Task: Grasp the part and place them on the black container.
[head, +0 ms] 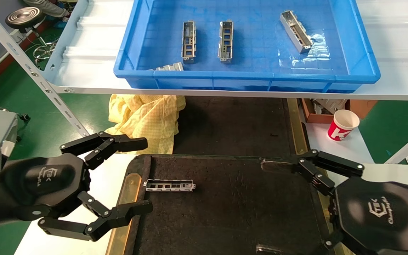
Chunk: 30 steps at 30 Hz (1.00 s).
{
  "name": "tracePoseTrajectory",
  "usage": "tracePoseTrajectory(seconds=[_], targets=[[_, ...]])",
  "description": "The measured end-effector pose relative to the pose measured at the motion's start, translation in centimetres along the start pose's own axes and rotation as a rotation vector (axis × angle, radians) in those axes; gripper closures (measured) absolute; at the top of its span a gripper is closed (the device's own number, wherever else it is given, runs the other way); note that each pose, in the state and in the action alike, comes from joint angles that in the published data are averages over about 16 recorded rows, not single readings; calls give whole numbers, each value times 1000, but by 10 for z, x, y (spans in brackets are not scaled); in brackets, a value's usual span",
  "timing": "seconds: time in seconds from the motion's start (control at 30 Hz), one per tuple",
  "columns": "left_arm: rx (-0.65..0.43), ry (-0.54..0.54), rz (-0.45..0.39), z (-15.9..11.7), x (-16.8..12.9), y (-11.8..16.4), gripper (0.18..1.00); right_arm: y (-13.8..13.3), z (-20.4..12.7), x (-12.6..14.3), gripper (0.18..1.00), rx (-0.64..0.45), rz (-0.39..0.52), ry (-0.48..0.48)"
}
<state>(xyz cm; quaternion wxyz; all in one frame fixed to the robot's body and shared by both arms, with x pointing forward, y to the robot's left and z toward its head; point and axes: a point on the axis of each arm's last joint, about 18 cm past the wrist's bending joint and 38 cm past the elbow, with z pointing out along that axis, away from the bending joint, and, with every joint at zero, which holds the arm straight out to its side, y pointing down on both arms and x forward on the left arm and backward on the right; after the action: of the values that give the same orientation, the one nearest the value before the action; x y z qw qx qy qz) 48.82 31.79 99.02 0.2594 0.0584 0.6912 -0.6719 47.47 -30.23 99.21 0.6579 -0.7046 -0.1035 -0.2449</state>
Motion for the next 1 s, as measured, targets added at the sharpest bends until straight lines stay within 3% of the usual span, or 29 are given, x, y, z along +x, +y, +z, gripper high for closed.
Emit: tracePoseTrajectory(seconds=[1.0], targets=[[0, 0, 0, 0, 0, 0, 184, 0, 0, 0, 178, 2, 3, 0]])
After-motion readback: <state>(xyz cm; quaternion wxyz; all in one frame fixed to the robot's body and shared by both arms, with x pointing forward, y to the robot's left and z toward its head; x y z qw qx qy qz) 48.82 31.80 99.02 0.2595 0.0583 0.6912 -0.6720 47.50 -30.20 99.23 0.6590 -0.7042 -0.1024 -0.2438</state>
